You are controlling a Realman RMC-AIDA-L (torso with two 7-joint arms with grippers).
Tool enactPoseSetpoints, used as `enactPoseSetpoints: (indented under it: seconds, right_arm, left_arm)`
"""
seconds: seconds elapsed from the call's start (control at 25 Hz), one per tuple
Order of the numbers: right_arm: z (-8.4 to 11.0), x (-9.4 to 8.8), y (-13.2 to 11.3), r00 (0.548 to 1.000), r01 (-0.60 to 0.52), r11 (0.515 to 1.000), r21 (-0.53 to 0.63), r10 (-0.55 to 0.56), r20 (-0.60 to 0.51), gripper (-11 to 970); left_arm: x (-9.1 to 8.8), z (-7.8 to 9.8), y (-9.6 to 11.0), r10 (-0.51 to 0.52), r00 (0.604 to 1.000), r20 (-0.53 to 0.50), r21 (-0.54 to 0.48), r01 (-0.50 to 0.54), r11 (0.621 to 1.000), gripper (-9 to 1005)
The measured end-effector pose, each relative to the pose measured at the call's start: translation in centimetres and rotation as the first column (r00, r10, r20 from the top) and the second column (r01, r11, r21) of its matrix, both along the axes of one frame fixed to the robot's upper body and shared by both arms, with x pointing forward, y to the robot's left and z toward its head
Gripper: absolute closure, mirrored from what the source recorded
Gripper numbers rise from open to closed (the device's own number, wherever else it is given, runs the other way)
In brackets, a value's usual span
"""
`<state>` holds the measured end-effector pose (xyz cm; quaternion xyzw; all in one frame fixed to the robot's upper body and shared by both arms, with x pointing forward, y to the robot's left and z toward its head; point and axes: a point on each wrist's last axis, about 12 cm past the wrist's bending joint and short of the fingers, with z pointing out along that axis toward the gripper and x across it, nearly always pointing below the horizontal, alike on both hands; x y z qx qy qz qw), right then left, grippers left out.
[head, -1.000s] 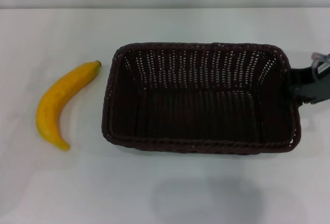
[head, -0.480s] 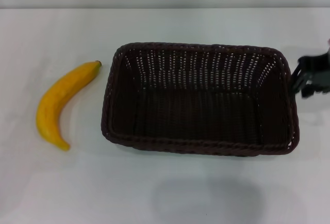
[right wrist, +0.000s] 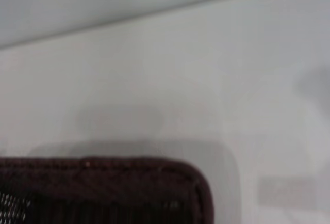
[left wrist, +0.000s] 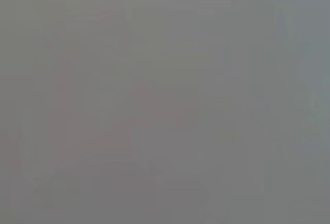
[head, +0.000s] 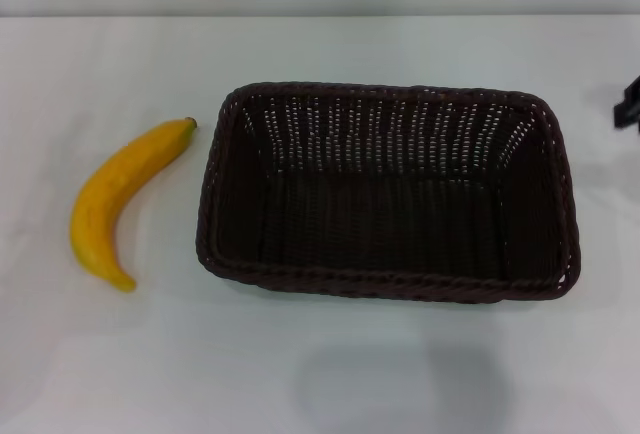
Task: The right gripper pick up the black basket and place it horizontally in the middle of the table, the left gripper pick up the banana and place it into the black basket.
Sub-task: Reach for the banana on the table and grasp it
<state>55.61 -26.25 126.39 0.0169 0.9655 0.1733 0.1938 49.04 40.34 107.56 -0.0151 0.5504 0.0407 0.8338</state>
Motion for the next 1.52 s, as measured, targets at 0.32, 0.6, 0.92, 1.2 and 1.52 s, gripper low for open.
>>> enactPoseSetpoints:
  seconds: [0.32, 0.6, 0.92, 1.2, 1.52]
  right_arm:
    - [-1.2, -0.6, -4.1, 0.917, -0.077, 0.991, -0.112, 0.115, 0.383, 741]
    - [-4.0, -0.2, -8.0, 0.783, -0.058, 0.974, -0.220, 0.181, 0.595, 740]
    - [-7.8, -0.1, -12.2, 0.684, 0.006, 0.962, -0.272, 0.194, 0.703, 740]
    - [-10.8, -1.1, -15.4, 0.653, 0.078, 0.964, -0.253, 0.142, 0.744, 740]
    - [-13.4, -2.5, -17.8, 0.624, 0.144, 0.965, -0.218, 0.083, 0.777, 739]
  left_arm:
    - [-0.6, -0.1, 0.1, 0.009, 1.000, 0.007, -0.025, -0.008, 1.000, 134]
    - [-1.6, 0.3, 2.1, -0.131, 0.990, -0.060, -0.202, 0.117, 0.972, 134]
    - [0.3, 3.2, 3.8, -0.383, 0.882, -0.276, -0.383, 0.264, 0.885, 134]
    - [3.8, 6.1, 3.0, -0.532, 0.713, -0.456, -0.501, 0.289, 0.816, 134]
    - [8.3, 9.4, 0.7, -0.555, 0.448, -0.701, -0.516, 0.219, 0.828, 134]
